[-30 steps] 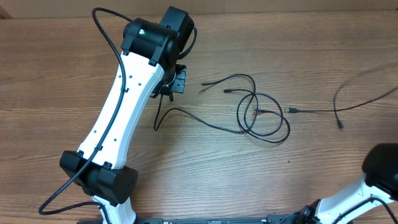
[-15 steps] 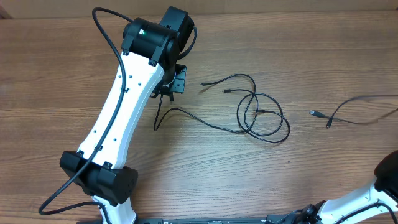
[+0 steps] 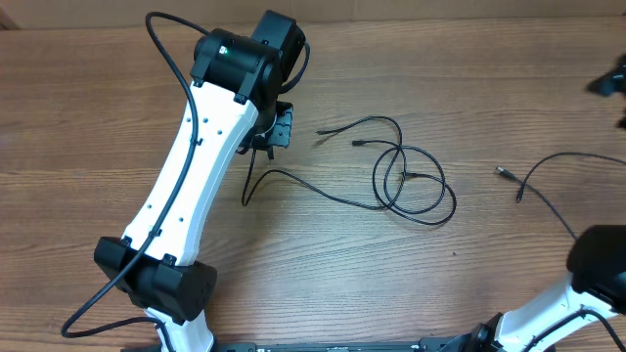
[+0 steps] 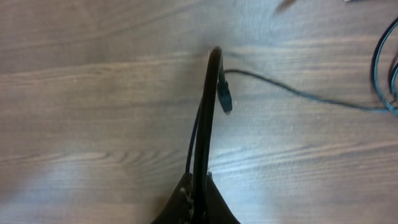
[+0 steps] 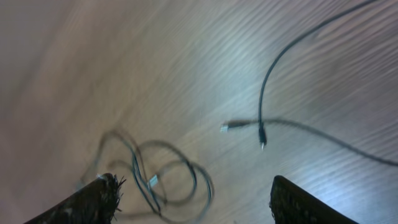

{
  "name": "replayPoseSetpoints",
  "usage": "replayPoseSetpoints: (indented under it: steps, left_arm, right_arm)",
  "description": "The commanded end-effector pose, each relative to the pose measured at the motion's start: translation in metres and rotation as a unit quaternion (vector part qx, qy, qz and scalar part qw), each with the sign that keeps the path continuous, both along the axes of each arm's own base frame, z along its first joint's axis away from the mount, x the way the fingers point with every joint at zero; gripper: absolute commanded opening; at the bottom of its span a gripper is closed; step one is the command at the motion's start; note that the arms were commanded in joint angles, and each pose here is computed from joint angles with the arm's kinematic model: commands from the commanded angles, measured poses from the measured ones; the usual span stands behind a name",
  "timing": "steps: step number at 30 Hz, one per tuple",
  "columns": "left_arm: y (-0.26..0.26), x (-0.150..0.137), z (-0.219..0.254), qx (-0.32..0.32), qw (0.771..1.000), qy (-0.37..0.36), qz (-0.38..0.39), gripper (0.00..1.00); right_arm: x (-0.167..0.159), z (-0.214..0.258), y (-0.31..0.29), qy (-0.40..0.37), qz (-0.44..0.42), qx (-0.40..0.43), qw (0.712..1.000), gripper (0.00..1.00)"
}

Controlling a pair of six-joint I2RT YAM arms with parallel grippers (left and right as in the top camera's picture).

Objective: Untangle cables

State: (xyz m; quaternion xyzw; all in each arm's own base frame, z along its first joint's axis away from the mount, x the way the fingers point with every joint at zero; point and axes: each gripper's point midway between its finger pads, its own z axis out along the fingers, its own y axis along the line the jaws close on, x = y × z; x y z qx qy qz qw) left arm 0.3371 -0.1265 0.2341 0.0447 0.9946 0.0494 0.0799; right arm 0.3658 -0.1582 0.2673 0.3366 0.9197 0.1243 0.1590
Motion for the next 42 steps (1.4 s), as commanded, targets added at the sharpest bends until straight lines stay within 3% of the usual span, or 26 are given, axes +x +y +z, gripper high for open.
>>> replayPoseSetpoints:
  steps: [1,7,12,19,23,30,42]
  left_arm:
    - [0.006,-0.02,-0.001,-0.003,1.0,0.017,-0.009,0.04]
    - [0.039,-0.067,-0.005,0.005,0.999,0.038,0.03,0.04]
    - [0.076,-0.089,-0.01,0.0,0.991,0.028,0.129,0.04]
    - [0.051,-0.038,-0.035,-0.089,0.985,-0.043,0.14,0.04]
    - [0.046,-0.014,-0.057,-0.095,0.983,-0.069,0.14,0.04]
    - [0.074,0.003,-0.062,-0.047,0.98,-0.1,0.167,0.04]
    - [0.077,0.01,-0.062,-0.087,0.974,-0.099,0.184,0.04]
  right_arm:
    - [0.003,0.008,0.029,0.001,0.057,-0.035,0.998,0.76]
    - [-0.003,0.002,0.076,0.028,0.115,-0.06,0.991,0.75]
    - [-0.032,-0.024,0.128,0.084,0.168,-0.047,0.981,0.76]
    - [-0.058,-0.081,0.185,0.161,0.245,-0.029,0.956,0.79]
    - [-0.066,-0.118,0.218,0.176,0.293,-0.026,0.939,0.8]
    - [-0.085,-0.175,0.254,0.187,0.358,-0.039,0.914,0.82]
    - [-0.086,-0.24,0.281,0.123,0.455,-0.11,0.875,0.8]
